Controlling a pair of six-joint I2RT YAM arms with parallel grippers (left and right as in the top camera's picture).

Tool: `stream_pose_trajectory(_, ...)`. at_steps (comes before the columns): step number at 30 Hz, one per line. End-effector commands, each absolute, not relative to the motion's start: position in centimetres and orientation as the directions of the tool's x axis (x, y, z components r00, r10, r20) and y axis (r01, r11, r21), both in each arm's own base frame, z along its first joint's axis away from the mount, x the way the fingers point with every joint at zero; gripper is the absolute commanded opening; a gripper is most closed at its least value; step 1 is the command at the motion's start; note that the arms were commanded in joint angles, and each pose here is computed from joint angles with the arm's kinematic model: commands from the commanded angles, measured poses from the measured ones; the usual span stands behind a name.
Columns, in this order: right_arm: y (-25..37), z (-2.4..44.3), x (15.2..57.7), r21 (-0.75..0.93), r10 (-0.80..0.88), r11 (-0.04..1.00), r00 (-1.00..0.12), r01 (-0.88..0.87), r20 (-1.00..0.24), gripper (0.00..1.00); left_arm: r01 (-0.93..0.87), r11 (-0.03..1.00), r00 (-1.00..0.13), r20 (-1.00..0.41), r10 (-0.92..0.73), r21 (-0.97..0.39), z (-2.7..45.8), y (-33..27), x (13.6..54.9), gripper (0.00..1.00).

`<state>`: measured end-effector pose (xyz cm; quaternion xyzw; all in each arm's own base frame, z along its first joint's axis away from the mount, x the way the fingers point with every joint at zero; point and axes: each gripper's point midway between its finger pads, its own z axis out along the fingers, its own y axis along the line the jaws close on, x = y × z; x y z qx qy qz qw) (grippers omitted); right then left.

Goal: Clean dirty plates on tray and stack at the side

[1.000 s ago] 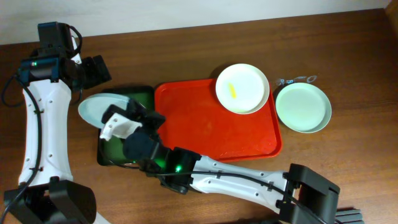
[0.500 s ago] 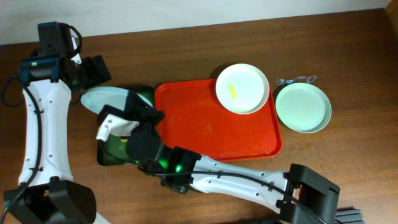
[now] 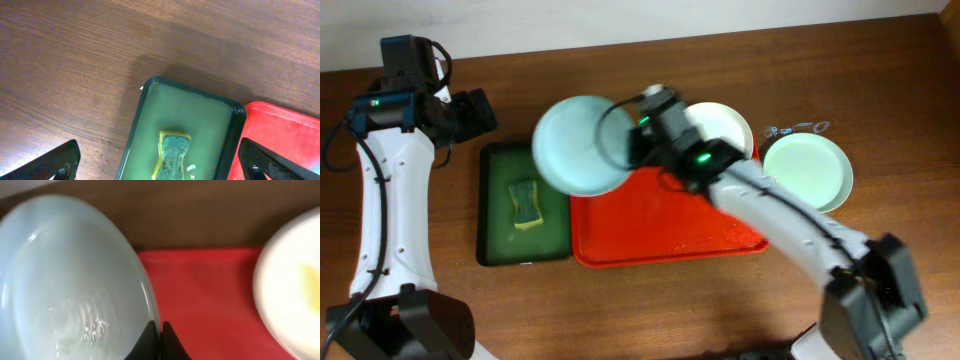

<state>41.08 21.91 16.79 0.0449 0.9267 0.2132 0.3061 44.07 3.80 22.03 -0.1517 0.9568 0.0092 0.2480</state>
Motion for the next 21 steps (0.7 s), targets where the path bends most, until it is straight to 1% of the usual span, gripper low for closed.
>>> stream_pose_trajectory(1, 14.2, 17.2, 41.1, 0.492, 0.388, 0.857, -0.824, 0.157, -0.413, 0.04, -0.300, 0.952, -0.821, -0.492, -0.290, -0.061, 22.6, 3.9, 44.2, 0.99)
stream_pose_trajectory(2, 10.7, 16.2, 40.8, 0.465, 0.445, 0.848, -0.818, 0.254, -0.365, 0.04, -0.300, 0.952, -0.821, -0.492, -0.290, -0.061, 22.6, 3.9, 44.2, 0.99)
stream_pose_trajectory(4, 4.2, 14.8, 39.7, 0.417, 0.566, 0.800, -0.775, 0.432, -0.282, 0.04, -0.300, 0.952, -0.821, -0.492, -0.290, -0.061, 22.6, 3.9, 44.2, 0.99)
stream_pose_trajectory(7, -3.5, 13.6, 37.1, 0.355, 0.697, 0.707, -0.689, 0.612, -0.200, 0.04, -0.300, 0.952, -0.821, -0.492, -0.290, -0.061, 22.6, 3.9, 44.2, 0.99)
stream_pose_trajectory(11, -11.1, 12.5, 32.7, 0.250, 0.799, 0.600, -0.583, 0.760, -0.146, 0.04, -0.300, 0.952, -0.821, -0.492, -0.290, -0.061, 22.6, 3.9, 44.2, 0.99)
stream_pose_trajectory(12, -12.7, 12.3, 31.4, 0.208, 0.808, 0.590, -0.571, 0.780, -0.147, 0.04, -0.300, 0.952, -0.821, -0.492, -0.290, -0.061, 22.6, 3.9, 44.2, 0.99)
stream_pose_trajectory(14, -15.4, 11.9, 28.8, 0.104, 0.838, 0.541, -0.525, 0.835, -0.147, 0.04, -0.300, 0.952, -0.821, -0.492, -0.290, -0.061, 22.6, 3.9, 44.2, 0.99)
stream_pose_trajectory(16, -16.4, 11.1, 27.4, 0.028, 0.843, 0.524, -0.514, 0.851, -0.159, 0.04, -0.300, 0.952, -0.821, -0.492, -0.290, -0.061, 22.6, 3.9, 44.2, 0.99)
stream_pose_trajectory(21, -16.4, 9.4, 27.2, 0.024, 0.842, 0.525, -0.515, 0.851, -0.161, 0.04, -0.300, 0.952, -0.821, -0.492, -0.290, -0.061, 22.6, 3.9, 44.2, 0.99)
